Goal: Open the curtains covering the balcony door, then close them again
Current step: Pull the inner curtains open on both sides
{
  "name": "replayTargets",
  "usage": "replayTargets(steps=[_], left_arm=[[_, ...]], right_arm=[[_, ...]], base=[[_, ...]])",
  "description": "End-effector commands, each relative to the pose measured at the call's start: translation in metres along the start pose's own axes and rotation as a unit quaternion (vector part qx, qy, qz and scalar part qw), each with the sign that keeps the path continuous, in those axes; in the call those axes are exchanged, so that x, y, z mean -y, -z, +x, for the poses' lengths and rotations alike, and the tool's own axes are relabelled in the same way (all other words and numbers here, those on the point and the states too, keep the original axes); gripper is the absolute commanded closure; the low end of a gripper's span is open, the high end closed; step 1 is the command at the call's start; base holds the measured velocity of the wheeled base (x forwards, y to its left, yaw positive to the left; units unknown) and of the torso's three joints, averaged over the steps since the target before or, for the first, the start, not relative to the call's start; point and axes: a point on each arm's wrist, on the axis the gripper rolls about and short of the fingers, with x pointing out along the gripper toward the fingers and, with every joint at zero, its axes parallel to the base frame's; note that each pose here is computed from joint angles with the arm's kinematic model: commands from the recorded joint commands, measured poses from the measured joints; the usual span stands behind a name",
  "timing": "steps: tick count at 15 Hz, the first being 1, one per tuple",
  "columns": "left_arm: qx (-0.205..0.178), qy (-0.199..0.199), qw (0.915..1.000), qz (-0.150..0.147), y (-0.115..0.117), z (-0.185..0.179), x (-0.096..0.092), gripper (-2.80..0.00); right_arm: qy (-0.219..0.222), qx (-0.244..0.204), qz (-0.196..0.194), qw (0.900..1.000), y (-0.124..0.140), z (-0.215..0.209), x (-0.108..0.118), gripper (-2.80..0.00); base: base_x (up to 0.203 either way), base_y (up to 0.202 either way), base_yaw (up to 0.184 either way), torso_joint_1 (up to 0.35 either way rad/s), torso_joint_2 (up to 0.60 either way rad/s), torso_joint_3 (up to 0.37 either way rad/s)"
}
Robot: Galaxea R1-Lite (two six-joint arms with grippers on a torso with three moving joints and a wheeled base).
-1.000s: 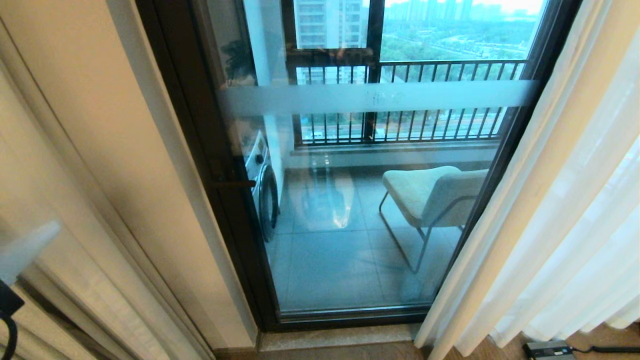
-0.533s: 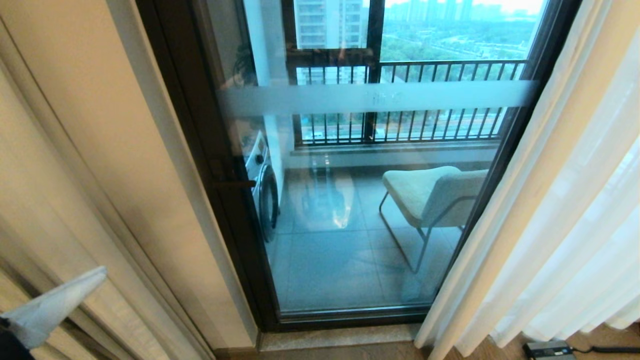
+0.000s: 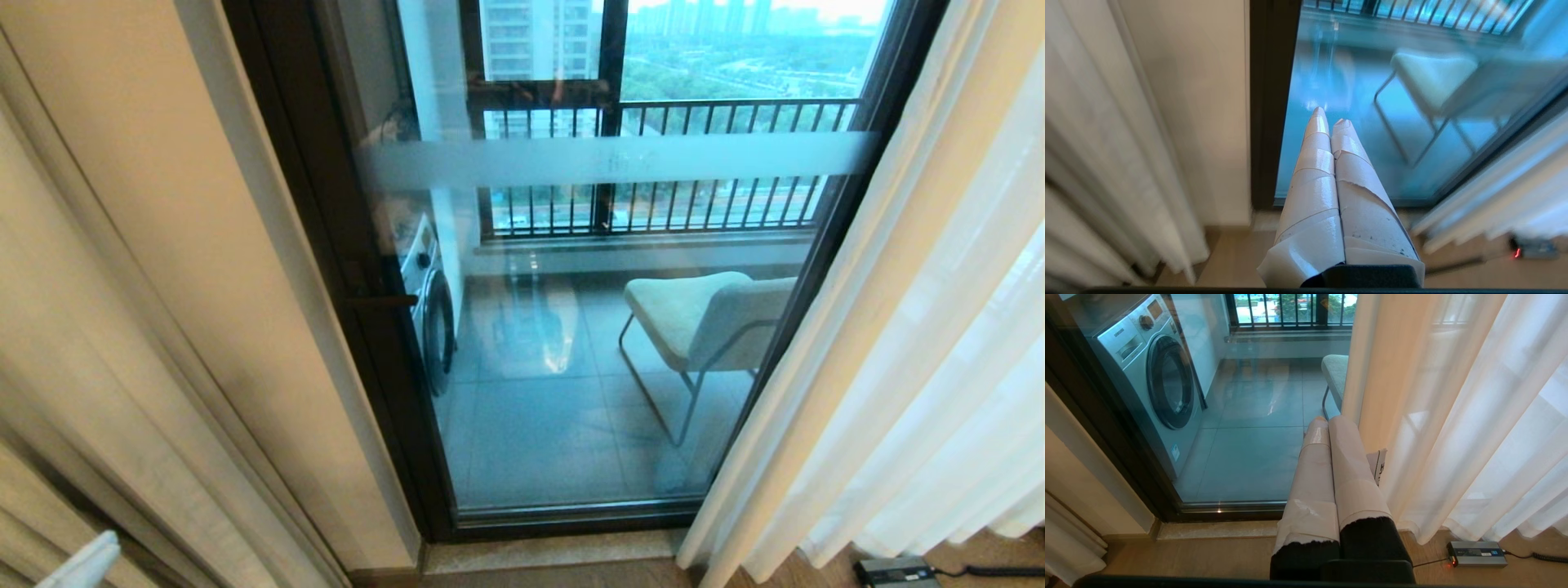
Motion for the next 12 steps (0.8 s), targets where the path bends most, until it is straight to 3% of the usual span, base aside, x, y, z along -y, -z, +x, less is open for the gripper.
replayTargets(steps=[1,6,8,9,12], left_arm=[[0.006,0.003,1.0,0.005,0.011,-0.009,-0.003,0.0],[-0.064,0.008,0.9979,0.013,0.024,-0.009,-0.004,0.0],[-0.063,-0.007,0.998,0.01,0.024,-0.009,-0.004,0.0],[-0.056,-0.033,0.9979,0.005,0.024,-0.009,-0.004,0.0],[-0.002,-0.037,0.9993,0.004,0.025,-0.018,-0.004,0.0]], right_arm=[[0.0,0.0,0.0,1.0,0.0,0.0,0.0,0.0],[0.0,0.0,0.0,1.0,0.0,0.0,0.0,0.0],[0.0,0.0,0.0,1.0,0.0,0.0,0.0,0.0],[0.0,0.0,0.0,1.0,0.0,0.0,0.0,0.0],[0.0,0.0,0.0,1.0,0.0,0.0,0.0,0.0]], base=[[0.0,0.0,0.0,0.0,0.0,0.0],[0.0,0.0,0.0,0.0,0.0,0.0],[0.0,0.0,0.0,0.0,0.0,0.0],[0.0,0.0,0.0,0.0,0.0,0.0],[0.0,0.0,0.0,0.0,0.0,0.0]])
